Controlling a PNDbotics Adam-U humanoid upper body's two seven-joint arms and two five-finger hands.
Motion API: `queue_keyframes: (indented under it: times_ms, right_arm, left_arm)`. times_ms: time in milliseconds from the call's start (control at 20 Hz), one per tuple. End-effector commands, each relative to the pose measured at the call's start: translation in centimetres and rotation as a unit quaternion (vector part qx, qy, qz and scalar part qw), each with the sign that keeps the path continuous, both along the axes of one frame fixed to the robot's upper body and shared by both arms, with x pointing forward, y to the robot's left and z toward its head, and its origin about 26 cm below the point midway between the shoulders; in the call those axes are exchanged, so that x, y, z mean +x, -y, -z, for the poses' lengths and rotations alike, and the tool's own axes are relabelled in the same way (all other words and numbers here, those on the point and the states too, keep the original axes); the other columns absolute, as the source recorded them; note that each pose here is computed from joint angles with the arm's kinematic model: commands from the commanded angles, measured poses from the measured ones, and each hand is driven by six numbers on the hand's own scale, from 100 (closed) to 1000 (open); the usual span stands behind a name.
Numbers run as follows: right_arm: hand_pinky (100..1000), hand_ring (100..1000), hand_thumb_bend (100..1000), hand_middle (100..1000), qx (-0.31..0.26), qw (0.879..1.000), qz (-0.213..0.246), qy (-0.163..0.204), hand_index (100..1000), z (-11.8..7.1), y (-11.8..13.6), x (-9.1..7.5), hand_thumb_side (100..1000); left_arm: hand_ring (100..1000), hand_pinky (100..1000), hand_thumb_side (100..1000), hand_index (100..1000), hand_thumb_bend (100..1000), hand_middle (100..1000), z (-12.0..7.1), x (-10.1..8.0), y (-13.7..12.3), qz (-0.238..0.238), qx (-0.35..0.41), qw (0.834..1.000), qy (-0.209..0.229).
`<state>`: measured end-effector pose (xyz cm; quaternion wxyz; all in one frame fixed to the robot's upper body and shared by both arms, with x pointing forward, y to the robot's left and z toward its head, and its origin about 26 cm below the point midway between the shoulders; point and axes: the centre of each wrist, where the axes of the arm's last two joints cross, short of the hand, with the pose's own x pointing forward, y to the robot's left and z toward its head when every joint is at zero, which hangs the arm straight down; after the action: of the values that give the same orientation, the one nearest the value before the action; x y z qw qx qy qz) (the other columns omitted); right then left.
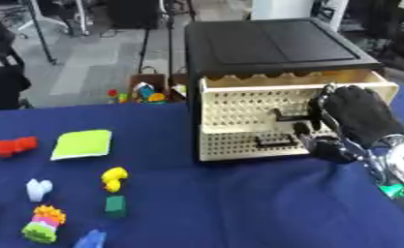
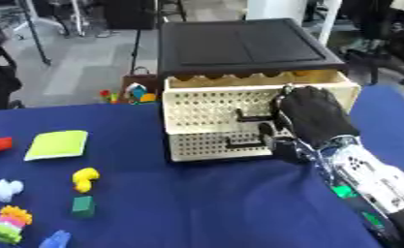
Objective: Pick up objects from table and place into drawer.
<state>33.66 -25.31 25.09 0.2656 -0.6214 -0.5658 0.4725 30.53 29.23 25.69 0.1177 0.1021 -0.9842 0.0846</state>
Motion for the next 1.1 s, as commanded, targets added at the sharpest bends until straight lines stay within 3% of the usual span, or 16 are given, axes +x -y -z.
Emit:
queue_keyframes:
  times_ms: [50,750,1100]
  right_arm:
    - [100,100,268,100,-0.003,0.999,0.007,0.05,262,-2.4,0.6,-1.0,247]
    - [100,100,287,100,0.001,0.999,0.009,0.039,259,-1.7,1.0,-1.8,236]
    - [100,100,296,100,0.004,0.999,-0.007,0.045,258,-1.6,0.8,-3.1,232]
  left_arm:
    - [759,691,1000,859,372,801,-0.8,-0.2,0.0,0.003,0.005,1.0,0.015]
    - [760,692,1000,859,372,803,-0.8,-0.2,0.0,0.004,0.004,1.0,0.015]
    - [761,692,1000,859,372,803,-0.8,-0.2,0.0,0.005,0.004,1.0,0.015]
